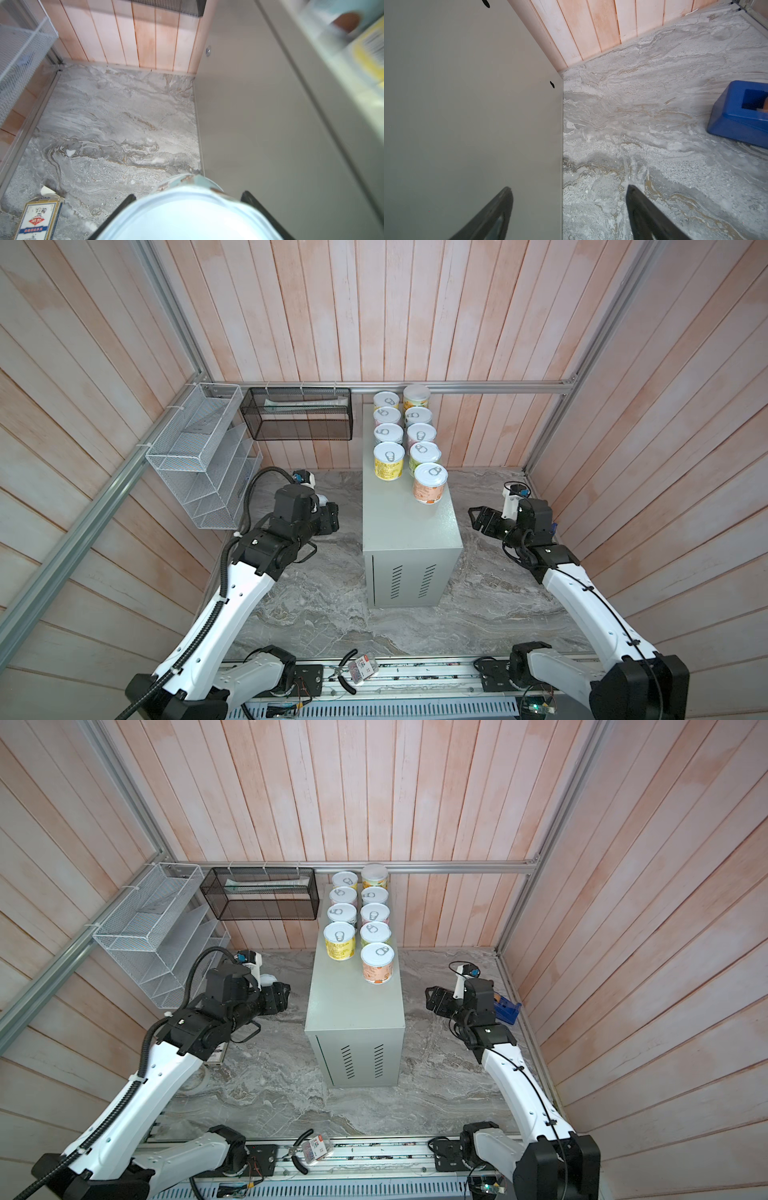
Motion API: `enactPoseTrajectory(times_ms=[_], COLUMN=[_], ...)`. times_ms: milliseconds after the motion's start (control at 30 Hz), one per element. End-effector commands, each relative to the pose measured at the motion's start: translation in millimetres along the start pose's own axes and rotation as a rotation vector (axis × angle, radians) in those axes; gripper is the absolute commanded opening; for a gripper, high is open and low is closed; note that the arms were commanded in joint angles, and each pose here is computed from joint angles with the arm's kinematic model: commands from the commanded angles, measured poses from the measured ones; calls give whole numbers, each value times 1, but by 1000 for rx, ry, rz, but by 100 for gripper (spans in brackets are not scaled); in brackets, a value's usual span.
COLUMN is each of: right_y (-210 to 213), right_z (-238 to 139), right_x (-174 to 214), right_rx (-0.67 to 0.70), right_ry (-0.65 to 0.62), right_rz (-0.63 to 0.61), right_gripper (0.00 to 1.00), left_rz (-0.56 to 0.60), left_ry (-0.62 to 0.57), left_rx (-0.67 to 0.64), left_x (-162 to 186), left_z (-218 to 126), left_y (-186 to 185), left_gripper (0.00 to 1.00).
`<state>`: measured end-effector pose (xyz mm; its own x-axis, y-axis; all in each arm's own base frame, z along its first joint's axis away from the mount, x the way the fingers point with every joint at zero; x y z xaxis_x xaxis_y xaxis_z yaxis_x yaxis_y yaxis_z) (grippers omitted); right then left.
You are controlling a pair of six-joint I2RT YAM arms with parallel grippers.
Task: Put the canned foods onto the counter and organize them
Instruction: 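Carry the pale-blue can with the left gripper up over the cabinet top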
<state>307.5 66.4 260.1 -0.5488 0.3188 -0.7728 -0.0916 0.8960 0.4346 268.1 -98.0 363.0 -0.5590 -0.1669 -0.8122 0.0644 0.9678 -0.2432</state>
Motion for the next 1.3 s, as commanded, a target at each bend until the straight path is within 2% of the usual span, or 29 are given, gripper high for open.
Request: enactPoseTrajectory(times_ms=[0,167,333,533,767,1167,1200,1267], right_y=[1,4,6,8,9,10,10,10], right_z=[-7,-13,-17,-22,-25,-24,-23,-23], right_x=[1,-2,-5,-7,-8,-7,-7,-7], right_rx=[-14,-24,-35,-41,-41,-54,-55,-58], right_ry=[-5,-22,-32,-43,-54,-50,-50,-48], right_rz=[-17,-26,-24,-27,-32,-24,-24,-24], right_gripper=[84,84,84,84,84,84,84,84], left_rz=[30,69,125,215,270,321,321,325], left_ry=[-32,-91,-106,-106,-96,-45,-46,-53], left_rx=[63,139,200,241,280,308,306,311], left_x=[-20,-40,-45,-50,-54,-46,-47,-47], left_z=[-40,-66,-68,-59,-44,-12,-11,-11], left_y=[-11,-35,-65,-106,-135,-158,-158,-158], left_gripper=[0,0,0,0,0,0,10,42])
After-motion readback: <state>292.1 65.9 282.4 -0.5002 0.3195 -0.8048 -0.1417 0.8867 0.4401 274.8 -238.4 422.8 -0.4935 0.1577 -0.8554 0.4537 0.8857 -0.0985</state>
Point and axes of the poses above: each gripper's point midway between its finger pads, its own z axis out along the fingers, its own y axis along the line the jaws close on, x = y × z, the point moved 6 cm from there along -z, back along the fingers, and after that the axes turned 3 degrees about -z, right-handed, at the moved point
